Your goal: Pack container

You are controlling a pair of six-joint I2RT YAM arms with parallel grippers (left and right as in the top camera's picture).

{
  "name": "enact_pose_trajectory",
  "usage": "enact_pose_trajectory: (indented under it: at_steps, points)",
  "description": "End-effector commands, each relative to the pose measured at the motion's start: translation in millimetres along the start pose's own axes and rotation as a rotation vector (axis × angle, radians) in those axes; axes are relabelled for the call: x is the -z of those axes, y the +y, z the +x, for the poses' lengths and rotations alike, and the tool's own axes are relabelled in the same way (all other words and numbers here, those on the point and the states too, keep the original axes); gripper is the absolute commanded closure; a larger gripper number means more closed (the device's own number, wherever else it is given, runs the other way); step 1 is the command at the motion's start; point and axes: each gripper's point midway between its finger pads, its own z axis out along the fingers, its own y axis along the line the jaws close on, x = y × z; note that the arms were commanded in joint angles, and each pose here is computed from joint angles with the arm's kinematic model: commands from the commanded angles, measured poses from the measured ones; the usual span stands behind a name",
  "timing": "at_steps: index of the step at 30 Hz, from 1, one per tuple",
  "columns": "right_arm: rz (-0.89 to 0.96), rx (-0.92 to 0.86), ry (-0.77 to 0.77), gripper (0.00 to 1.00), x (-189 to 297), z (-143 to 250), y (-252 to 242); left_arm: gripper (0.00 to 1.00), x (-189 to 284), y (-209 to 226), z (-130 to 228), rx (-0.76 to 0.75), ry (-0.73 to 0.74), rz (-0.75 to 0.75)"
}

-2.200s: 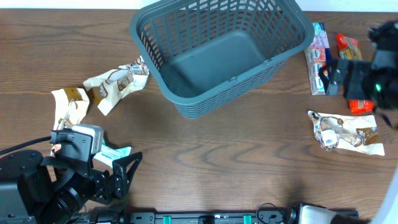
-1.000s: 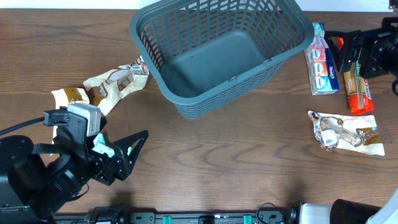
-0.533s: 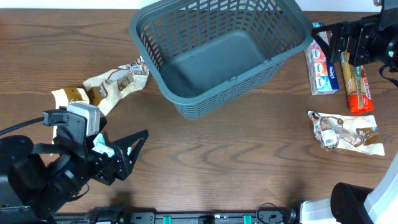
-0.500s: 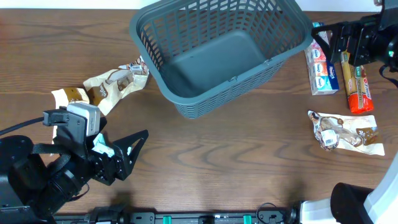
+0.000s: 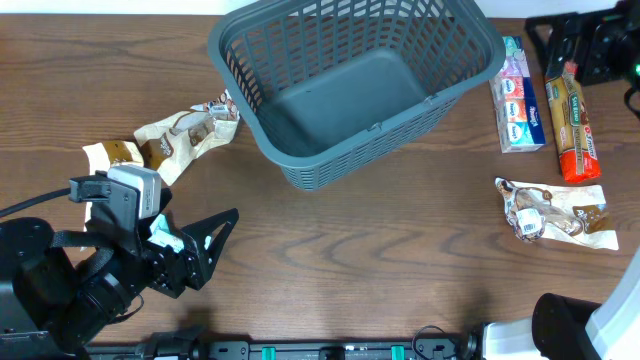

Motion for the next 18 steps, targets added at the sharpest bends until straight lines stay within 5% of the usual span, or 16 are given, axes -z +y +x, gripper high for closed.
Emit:
enact_pose_trajectory:
  at_steps: [1,5,11,16,18]
  points:
    - [0.034,-0.012,-0.005,0.02,-3,-2,-9,0.16,3,-5,-1,0.000,-0.005,0.020]
    - [0.010,-0.027,0.031,0.20,-20,4,-11,0.33,3,-5,7,0.021,0.026,0.020]
    - [-0.131,-0.056,0.060,0.22,-53,9,2,0.38,3,-5,19,0.109,0.075,0.017]
    - [-0.227,-0.115,0.037,0.70,-70,2,11,0.87,4,-6,25,0.207,0.097,0.013]
    - [-0.259,-0.141,0.022,0.90,-73,-3,14,0.94,4,-9,28,0.250,0.113,0.027]
